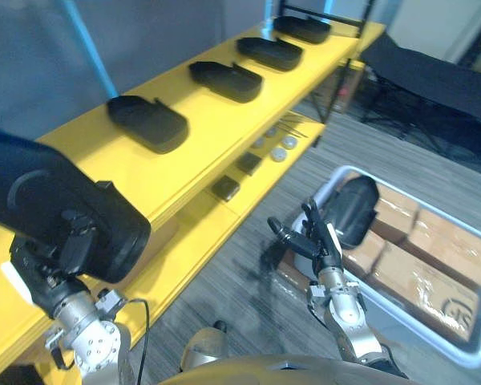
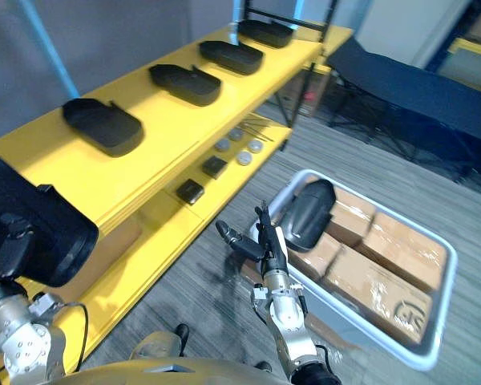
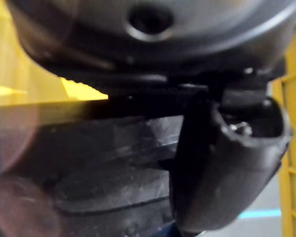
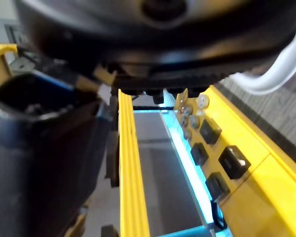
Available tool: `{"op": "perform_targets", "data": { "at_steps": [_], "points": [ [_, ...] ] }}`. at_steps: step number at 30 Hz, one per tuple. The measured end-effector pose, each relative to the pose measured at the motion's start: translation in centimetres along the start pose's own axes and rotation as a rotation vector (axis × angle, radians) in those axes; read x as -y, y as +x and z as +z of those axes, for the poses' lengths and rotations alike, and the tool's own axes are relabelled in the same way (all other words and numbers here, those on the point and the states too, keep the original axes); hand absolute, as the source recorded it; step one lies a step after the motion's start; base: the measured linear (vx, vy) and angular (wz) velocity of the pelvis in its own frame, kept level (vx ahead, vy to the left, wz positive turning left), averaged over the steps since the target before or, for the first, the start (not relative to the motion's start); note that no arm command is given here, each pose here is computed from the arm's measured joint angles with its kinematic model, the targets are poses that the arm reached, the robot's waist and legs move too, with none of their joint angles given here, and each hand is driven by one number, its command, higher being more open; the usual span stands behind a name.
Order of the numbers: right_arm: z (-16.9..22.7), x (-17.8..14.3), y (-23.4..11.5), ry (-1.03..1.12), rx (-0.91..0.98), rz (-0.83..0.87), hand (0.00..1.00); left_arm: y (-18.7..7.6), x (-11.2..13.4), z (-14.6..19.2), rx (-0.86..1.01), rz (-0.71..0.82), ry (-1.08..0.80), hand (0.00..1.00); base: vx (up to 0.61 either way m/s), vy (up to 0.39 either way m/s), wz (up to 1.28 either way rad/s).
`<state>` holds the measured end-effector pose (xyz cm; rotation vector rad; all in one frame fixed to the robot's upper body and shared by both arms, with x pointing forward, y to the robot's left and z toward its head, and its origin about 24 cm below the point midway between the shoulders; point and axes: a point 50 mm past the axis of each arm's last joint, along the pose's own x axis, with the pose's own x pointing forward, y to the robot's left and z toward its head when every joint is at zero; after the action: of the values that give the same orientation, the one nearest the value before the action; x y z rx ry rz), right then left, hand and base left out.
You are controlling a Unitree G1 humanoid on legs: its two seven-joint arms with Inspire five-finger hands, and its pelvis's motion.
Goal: Walk over and take three plastic housings, then place them on the shelf
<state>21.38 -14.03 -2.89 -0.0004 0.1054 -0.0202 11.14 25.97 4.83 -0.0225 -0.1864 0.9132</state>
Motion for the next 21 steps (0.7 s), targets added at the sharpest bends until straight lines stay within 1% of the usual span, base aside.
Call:
{"op": "perform_targets", "data": {
  "at_steps": [1,2,4,5,10,15,17,20,21],
  "points": [
    [0.1,0.3,0.0,-0.003,0.000,-0.035,1.00,0.1,0.3,0.0,-0.008,-0.061,-0.031,0.00,0.00,0.015,1.61],
    [0.0,0.6,0.0,-0.009,-0.008,-0.050,1.00,0.1,0.6,0.0,-0.007,-0.089,-0.040,0.00,0.01,0.039,1.75],
    [-0.5,1.9,-0.2,-0.023,-0.043,-0.113,1.00,-0.3,1.6,0.0,-0.009,-0.173,-0.093,0.00,0.00,0.184,1.06],
    [-0.6,2.0,-0.3,-0.022,-0.052,-0.118,1.00,-0.4,1.7,0.0,-0.013,-0.178,-0.100,0.00,0.00,0.259,0.42],
    [-1.2,1.8,-1.1,-0.044,-0.062,-0.071,1.00,-0.6,2.4,0.0,-0.019,-0.200,-0.120,0.00,-0.03,0.137,-0.32],
    [-0.9,1.7,-1.1,-0.042,-0.047,-0.050,1.00,-0.9,3.6,-0.1,-0.032,-0.247,-0.167,0.00,-0.01,0.010,-0.24],
    [-0.5,1.3,-0.9,-0.037,-0.027,-0.031,1.00,-0.6,4.0,0.3,-0.021,-0.274,-0.222,0.00,0.01,-0.005,-0.04],
    [0.6,0.3,0.0,-0.031,0.031,-0.006,1.00,-0.1,4.4,2.7,0.062,-0.354,-0.381,0.00,0.04,0.057,0.14],
    [1.5,-0.3,0.7,-0.020,0.077,0.003,1.00,0.4,4.5,4.3,0.145,-0.394,-0.421,0.00,0.07,0.116,0.34]
  ]
}}
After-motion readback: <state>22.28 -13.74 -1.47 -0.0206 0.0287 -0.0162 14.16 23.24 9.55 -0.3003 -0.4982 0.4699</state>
